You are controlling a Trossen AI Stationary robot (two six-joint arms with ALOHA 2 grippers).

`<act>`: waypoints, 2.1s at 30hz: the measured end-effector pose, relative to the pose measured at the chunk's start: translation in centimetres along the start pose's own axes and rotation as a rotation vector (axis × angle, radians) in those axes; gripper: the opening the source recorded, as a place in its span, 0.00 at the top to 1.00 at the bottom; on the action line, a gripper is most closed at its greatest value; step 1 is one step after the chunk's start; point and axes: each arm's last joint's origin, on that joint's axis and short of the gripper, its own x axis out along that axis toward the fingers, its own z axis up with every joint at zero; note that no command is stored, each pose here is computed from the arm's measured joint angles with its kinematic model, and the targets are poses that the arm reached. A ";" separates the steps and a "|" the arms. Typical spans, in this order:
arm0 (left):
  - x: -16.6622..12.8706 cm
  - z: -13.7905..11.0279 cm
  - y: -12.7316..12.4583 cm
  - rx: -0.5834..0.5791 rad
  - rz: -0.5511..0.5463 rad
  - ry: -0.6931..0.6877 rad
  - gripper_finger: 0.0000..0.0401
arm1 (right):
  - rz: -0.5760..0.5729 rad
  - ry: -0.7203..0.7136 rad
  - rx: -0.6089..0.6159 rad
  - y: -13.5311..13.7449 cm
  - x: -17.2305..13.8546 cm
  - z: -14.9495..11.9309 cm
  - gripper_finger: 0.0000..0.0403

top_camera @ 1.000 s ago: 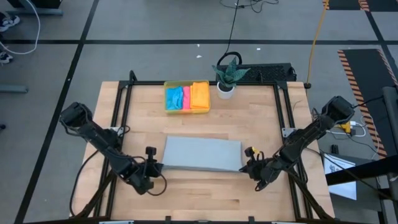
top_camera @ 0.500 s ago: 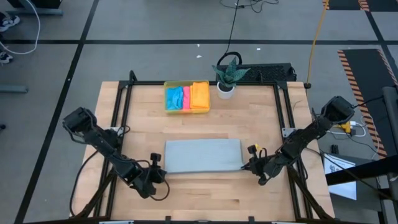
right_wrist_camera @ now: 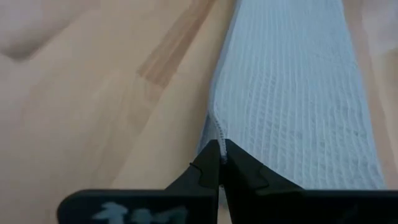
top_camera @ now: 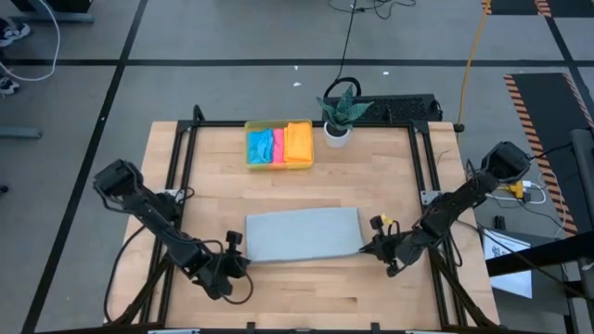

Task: Fold microfiber towels
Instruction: Fold the gray microfiber cloth

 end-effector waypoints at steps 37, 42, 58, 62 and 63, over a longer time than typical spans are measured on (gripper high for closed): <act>3.5 -0.3 6.0 -0.179 0.111 0.234 0.67 | -0.003 0.019 0.015 -0.1 -0.2 -0.2 1.00; 5.0 -1.0 6.5 -0.185 0.154 0.320 0.67 | -0.004 0.041 0.008 -0.2 -0.1 -1.3 1.00; 2.6 0.0 7.4 -0.285 0.146 0.275 0.67 | 0.147 0.038 0.196 -0.2 -0.9 -1.7 0.62; 1.2 1.9 8.2 -0.359 0.162 0.161 0.67 | 0.067 -0.068 0.260 -1.2 -1.3 -0.6 0.59; 1.1 2.2 8.5 -0.371 0.179 0.138 0.67 | 0.027 -0.084 0.276 -1.5 -1.2 -0.4 0.60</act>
